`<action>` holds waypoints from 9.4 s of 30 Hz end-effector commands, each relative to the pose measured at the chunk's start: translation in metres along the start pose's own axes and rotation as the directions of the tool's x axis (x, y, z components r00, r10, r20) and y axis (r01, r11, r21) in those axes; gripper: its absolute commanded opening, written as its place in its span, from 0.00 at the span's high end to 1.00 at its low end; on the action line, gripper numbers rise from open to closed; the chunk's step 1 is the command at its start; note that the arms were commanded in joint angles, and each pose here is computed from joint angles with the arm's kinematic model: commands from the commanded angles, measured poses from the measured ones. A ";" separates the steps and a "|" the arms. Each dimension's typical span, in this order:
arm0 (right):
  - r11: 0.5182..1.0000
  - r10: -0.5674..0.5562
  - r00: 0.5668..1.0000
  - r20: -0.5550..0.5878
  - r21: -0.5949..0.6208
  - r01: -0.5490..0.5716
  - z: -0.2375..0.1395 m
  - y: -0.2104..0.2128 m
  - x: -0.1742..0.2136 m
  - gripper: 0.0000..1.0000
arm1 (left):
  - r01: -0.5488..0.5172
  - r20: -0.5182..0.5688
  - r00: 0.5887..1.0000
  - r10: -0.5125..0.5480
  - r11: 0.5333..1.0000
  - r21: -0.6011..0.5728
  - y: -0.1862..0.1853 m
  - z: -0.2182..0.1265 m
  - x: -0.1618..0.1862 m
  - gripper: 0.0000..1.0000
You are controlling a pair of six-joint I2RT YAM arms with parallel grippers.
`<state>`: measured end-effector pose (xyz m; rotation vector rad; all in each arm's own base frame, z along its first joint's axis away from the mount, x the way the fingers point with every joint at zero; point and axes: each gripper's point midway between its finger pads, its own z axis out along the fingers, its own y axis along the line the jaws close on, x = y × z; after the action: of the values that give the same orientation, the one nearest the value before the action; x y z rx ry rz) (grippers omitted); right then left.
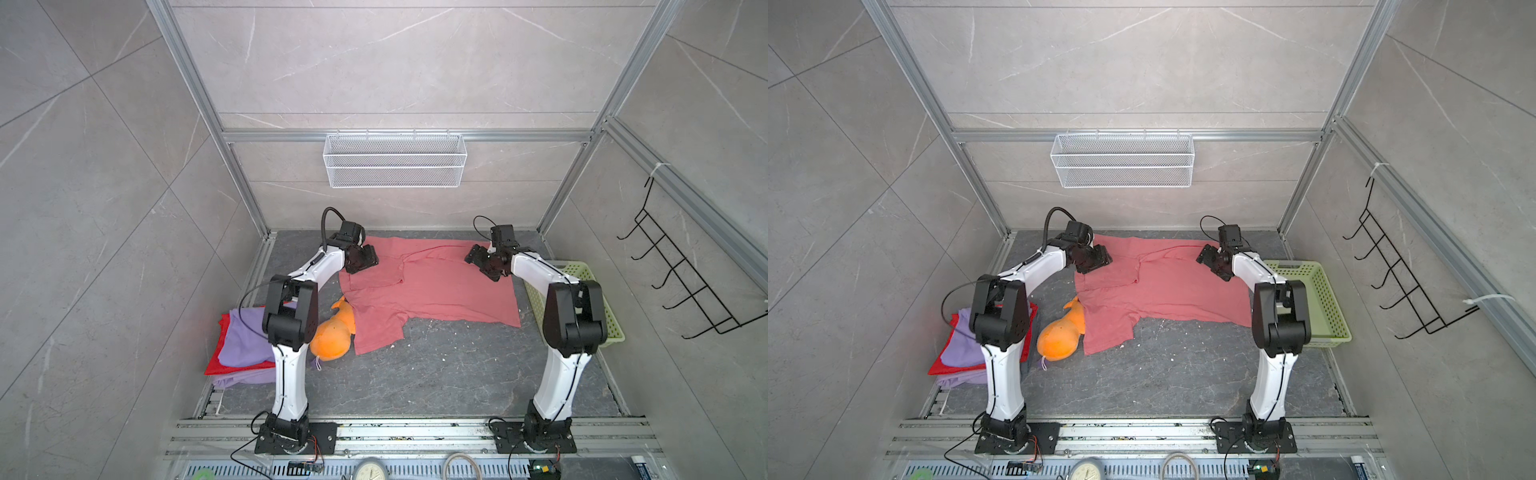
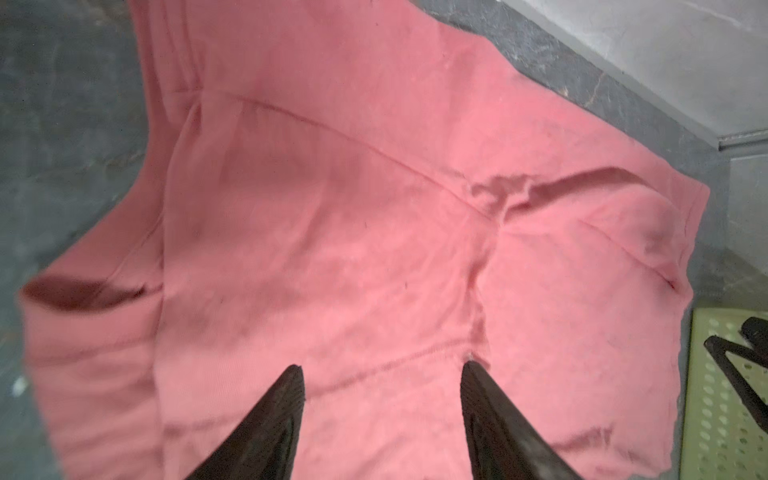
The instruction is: Fold and stack the t-shirts
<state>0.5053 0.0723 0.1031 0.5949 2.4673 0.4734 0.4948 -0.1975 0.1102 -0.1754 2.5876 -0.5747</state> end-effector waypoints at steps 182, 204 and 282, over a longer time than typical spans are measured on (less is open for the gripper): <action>0.997 -0.043 0.988 0.152 -0.063 0.053 0.041 0.030 -0.056 0.34 | 0.043 0.032 0.999 -0.044 0.999 0.021 -0.085 0.038 0.008 0.44; 0.990 -0.039 0.975 -0.218 0.122 0.067 0.111 -0.016 0.010 0.37 | 0.338 0.034 0.941 -0.337 0.926 -0.169 0.051 0.080 -0.003 0.43; 0.856 -0.461 0.807 -0.370 0.056 0.514 -0.058 -0.006 0.327 0.26 | -0.085 -0.085 0.993 0.085 0.996 0.001 -0.079 0.165 0.037 0.33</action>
<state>0.2461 0.2522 0.0248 -0.0970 2.7786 0.3594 0.5526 -0.3830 0.0441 0.0965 2.4989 -0.7443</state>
